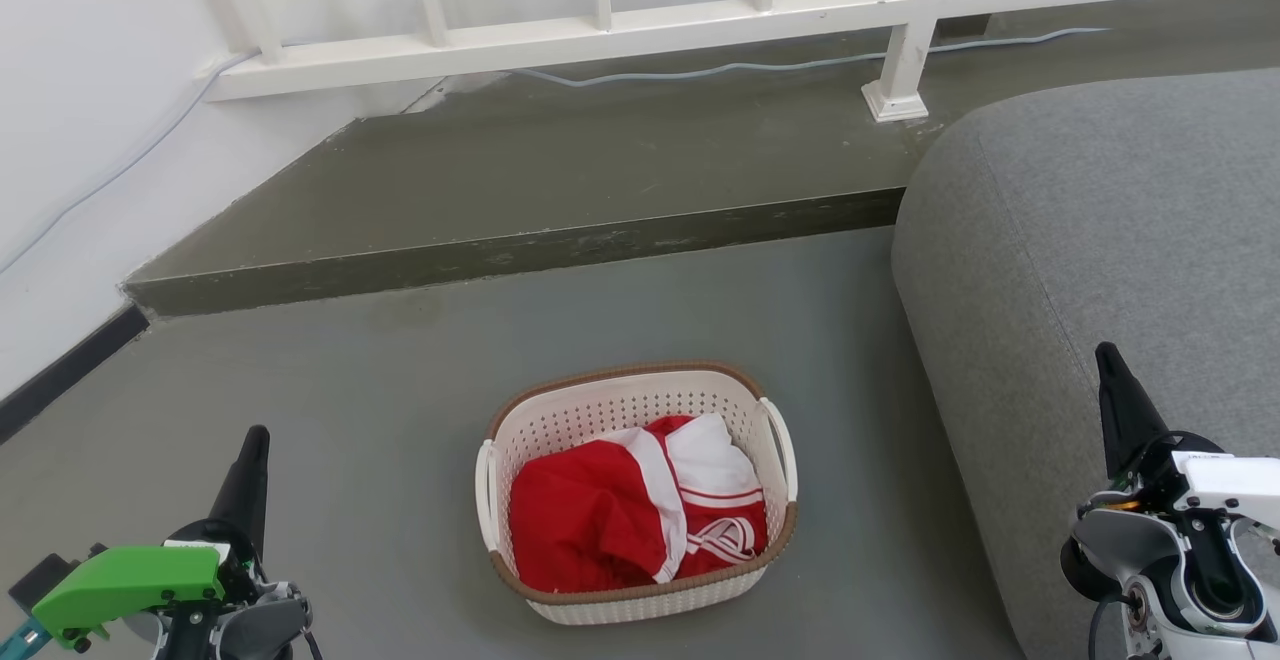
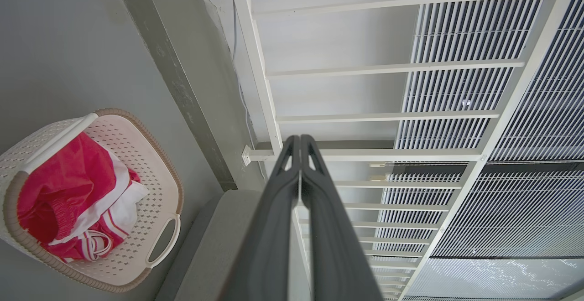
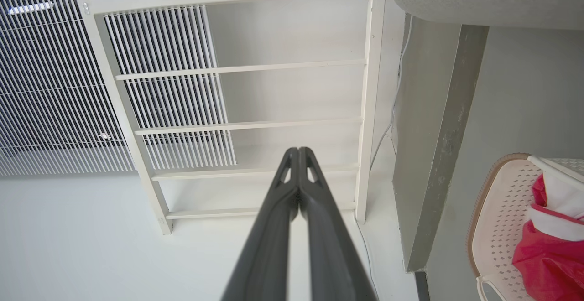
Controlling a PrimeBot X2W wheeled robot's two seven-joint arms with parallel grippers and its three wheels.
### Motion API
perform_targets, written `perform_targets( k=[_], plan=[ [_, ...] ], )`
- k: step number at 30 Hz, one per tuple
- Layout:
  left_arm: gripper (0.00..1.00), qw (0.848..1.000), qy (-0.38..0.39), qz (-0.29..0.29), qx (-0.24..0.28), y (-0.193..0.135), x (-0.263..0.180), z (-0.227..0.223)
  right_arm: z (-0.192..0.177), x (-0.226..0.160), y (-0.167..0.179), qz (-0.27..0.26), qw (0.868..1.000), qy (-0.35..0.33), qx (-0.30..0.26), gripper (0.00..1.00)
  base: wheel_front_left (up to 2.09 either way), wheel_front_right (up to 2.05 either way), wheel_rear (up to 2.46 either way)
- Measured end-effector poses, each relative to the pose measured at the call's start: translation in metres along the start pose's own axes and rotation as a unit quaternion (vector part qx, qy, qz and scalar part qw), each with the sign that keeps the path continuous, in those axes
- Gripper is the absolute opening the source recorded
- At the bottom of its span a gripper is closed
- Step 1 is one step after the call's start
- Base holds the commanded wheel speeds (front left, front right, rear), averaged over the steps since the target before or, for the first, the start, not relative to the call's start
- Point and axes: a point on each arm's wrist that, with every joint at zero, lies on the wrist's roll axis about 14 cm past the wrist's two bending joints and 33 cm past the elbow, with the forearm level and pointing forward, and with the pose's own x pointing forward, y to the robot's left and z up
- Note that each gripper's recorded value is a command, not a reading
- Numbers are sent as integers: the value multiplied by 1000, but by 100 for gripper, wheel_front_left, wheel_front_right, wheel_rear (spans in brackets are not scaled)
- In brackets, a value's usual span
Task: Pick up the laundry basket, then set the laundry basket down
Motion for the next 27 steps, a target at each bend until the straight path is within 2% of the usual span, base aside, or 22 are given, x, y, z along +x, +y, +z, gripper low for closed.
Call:
perform_targets(
  k=[11,12,13,14,18,27],
  plan=[
    [0,1000,0,0,0,0,0,0,0,0,0,0,1000,0,0,0,0,0,0],
    [100,1000,0,0,0,0,0,0,0,0,0,0,1000,0,0,100,0,0,0],
    [0,1000,0,1,0,0,0,0,0,0,0,-1,1000,0,0,0,0,0,0],
    [100,1000,0,7,-1,5,-1,-1,0,-1,-5,-8,1000,0,2,100,0,0,0],
    [100,999,1,39,-10,27,-11,-5,-5,-13,-29,-43,999,0,12,100,0,0,0],
    [100,999,-2,34,-9,24,-10,-6,-7,-11,-22,-32,999,0,9,100,0,0,0]
  ],
)
